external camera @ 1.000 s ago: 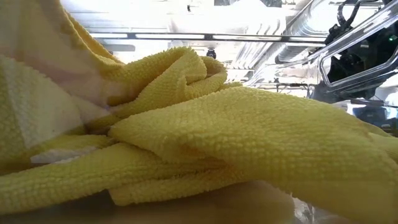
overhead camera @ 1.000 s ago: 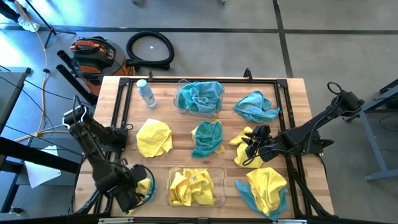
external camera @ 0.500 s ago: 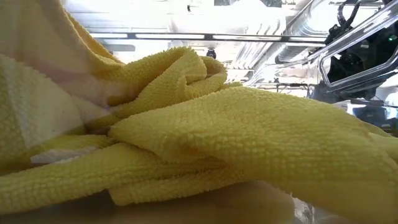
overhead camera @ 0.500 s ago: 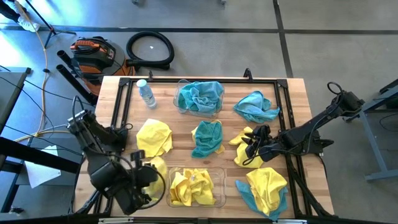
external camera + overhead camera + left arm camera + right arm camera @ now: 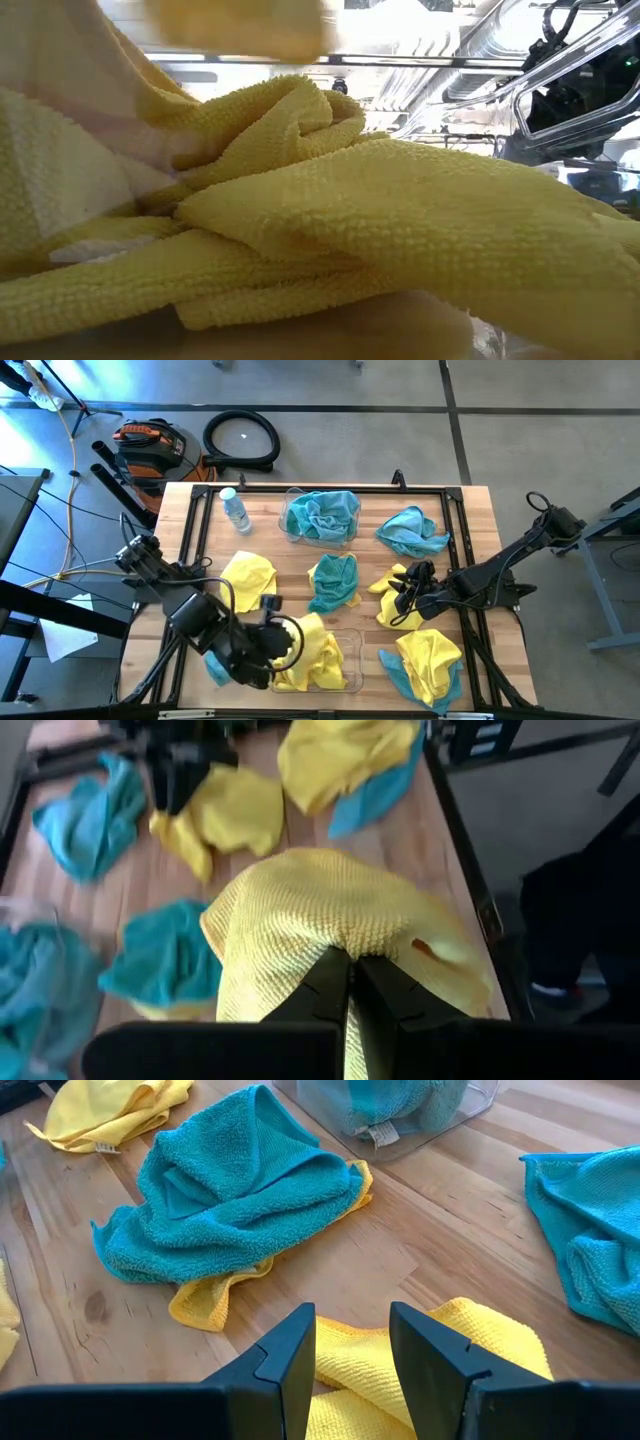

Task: Sort microfiber towel by color & place in baskets
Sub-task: Put the yellow towel into the bottom transparent bin

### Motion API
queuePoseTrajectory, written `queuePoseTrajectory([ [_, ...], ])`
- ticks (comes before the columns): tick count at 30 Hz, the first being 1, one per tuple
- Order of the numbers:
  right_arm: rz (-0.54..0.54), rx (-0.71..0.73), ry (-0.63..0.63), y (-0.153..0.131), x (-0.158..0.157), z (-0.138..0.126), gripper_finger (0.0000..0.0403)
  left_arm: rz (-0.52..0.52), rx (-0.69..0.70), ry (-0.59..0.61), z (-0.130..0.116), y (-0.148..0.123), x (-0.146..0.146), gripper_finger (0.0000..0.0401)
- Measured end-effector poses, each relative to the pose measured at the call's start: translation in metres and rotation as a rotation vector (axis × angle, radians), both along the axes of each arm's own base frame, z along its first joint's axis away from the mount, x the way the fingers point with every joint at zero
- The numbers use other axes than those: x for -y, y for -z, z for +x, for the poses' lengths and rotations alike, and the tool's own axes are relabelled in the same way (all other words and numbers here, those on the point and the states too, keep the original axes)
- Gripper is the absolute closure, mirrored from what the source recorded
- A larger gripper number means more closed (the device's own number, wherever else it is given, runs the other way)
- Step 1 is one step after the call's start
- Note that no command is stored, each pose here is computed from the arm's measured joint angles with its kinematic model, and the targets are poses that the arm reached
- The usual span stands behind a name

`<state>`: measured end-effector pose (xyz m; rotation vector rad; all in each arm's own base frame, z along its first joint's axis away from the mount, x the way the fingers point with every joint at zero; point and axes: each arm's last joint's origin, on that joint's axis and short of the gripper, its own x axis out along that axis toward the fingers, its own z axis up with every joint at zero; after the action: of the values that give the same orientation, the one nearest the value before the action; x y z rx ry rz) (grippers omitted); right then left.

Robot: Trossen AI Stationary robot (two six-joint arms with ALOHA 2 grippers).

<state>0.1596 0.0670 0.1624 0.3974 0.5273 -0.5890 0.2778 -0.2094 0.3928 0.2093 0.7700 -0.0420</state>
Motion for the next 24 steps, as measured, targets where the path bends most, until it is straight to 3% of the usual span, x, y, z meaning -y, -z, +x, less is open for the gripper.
queuePoseTrajectory([
  [8, 0.0, 0.0, 0.0, 0.0, 0.0, 0.0, 0.0277, 0.015, 0.058, 0.046, 0.043, 0.016, -0.002, 0.0401],
  [18, 0.0, -0.001, -0.001, 0.0, 0.0, 0.0, 0.0277, 0.047, -0.091, 0.015, 0.102, 0.092, 0.001, 0.0401],
  [24, -0.003, -0.003, -0.003, 0.0, 0.0, 0.0, 0.0277, 0.02, -0.23, 0.029, 0.125, 0.139, -0.002, 0.0401],
])
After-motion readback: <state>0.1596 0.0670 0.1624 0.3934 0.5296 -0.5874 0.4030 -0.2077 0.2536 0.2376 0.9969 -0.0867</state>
